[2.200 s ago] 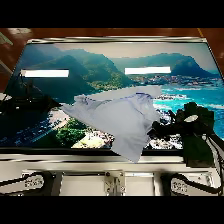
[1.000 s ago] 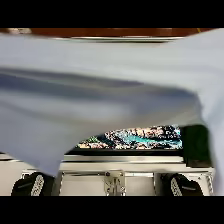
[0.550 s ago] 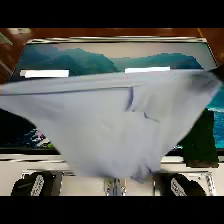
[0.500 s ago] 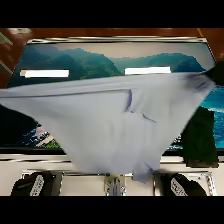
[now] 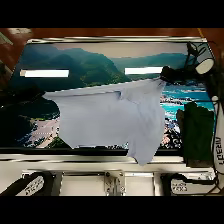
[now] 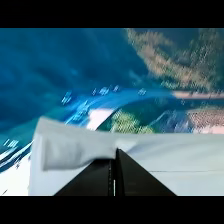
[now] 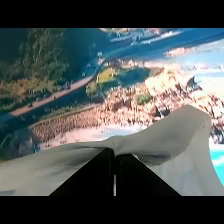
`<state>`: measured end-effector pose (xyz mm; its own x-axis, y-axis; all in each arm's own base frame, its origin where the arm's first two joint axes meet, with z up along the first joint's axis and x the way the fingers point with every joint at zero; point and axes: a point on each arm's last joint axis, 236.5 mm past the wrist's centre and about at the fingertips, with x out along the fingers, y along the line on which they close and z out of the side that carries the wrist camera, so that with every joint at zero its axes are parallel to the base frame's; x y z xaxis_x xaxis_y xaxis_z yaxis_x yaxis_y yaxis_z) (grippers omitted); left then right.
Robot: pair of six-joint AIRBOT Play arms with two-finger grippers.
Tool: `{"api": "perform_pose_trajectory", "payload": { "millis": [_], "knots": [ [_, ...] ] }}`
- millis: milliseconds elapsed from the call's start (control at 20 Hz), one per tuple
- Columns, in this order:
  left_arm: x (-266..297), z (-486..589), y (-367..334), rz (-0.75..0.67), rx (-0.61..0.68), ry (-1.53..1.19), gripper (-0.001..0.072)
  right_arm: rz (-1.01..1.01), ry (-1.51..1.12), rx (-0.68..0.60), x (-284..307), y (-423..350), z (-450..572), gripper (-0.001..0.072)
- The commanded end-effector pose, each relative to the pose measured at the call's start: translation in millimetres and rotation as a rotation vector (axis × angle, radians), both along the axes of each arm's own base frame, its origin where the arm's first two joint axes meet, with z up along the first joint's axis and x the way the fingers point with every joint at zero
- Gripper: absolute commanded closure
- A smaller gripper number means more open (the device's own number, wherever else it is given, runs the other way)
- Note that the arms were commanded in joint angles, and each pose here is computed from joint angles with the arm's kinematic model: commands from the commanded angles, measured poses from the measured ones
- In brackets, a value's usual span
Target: Fold the shirts.
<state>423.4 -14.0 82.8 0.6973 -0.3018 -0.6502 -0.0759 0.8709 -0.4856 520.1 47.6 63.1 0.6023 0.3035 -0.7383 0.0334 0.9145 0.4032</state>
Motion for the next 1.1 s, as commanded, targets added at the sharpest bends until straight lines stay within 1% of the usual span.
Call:
{"api": "perform_pose_trajectory", "payload": {
  "millis": [0, 150, 200, 250, 300, 350, 400, 450, 500, 550, 600, 650, 750, 800, 900, 950, 1050],
  "knots": [
    [53.1, -46.5, -16.2, 0.048, -0.056, -0.002, 0.0668, -0.055, -0.078, 0.033, 38.1, 15.7, -24.8, 0.0653],
    [48.8, -97.3, -44.6, -0.017, -0.076, 0.126, 0.0667, -0.036, 0.073, 0.065, 20.8, 24.5, -65.1, 0.0652],
    [42.5, -108.2, -50.8, -0.037, -0.090, 0.170, 0.0619, -0.027, 0.102, 0.072, 15.1, 26.9, -69.2, 0.0600],
    [36.3, -112.4, -52.3, -0.039, -0.113, 0.206, 0.0412, -0.021, 0.108, 0.071, 12.7, 26.6, -66.7, 0.0312],
    [30.1, -110.6, -49.1, -0.051, -0.128, 0.234, 0.0179, 0.009, 0.126, 0.066, 4.9, 25.6, -58.4, 0.0020],
    [17.8, -106.5, -40.0, -0.084, -0.136, 0.286, 0.0118, 0.046, 0.141, 0.037, -4.4, 17.4, -47.7, 0.0019],
    [2.5, -101.9, -27.8, -0.117, -0.149, 0.351, 0.0120, 0.077, 0.158, -0.014, -17.4, 0.6, -35.1, 0.0019],
    [-18.0, -98.3, -14.2, -0.145, -0.175, 0.428, 0.0184, 0.094, 0.192, -0.075, -34.2, -21.1, -26.9, 0.0020],
    [-48.8, -98.7, -4.9, -0.182, -0.209, 0.533, 0.0322, 0.105, 0.311, -0.135, -70.1, -48.2, -27.3, 0.0020],
    [-82.5, -104.5, 2.5, -0.219, -0.217, 0.644, 0.0335, 0.112, 0.443, -0.171, -108.0, -72.2, -32.3, 0.0023],
    [-113.8, -114.4, 10.1, -0.235, -0.202, 0.735, 0.0335, 0.119, 0.548, -0.154, -140.4, -84.9, -39.4, 0.0107],
    [-139.1, -125.9, 12.8, -0.227, -0.195, 0.784, 0.0332, 0.111, 0.629, -0.101, -168.9, -89.5, -47.0, 0.0111],
    [-169.5, -146.4, -0.6, -0.191, -0.230, 0.790, 0.0251, 0.056, 0.670, 0.036, -203.3, -84.5, -62.1, 0.0110],
    [-180.4, -153.3, -12.3, -0.195, -0.259, 0.782, 0.0155, 0.022, 0.660, 0.094, -212.4, -79.4, -69.7, 0.0109],
    [-198.8, -161.0, -40.2, -0.233, -0.363, 0.779, 0.0143, -0.028, 0.640, 0.164, -222.2, -71.8, -80.5, 0.0109],
    [-203.5, -164.9, -48.5, -0.234, -0.400, 0.781, 0.0143, -0.035, 0.637, 0.176, -225.0, -68.2, -84.3, 0.0109],
    [-210.9, -177.0, -53.3, -0.198, -0.421, 0.794, 0.0143, -0.030, 0.641, 0.190, -227.0, -61.8, -87.2, 0.0109]
  ]
}}
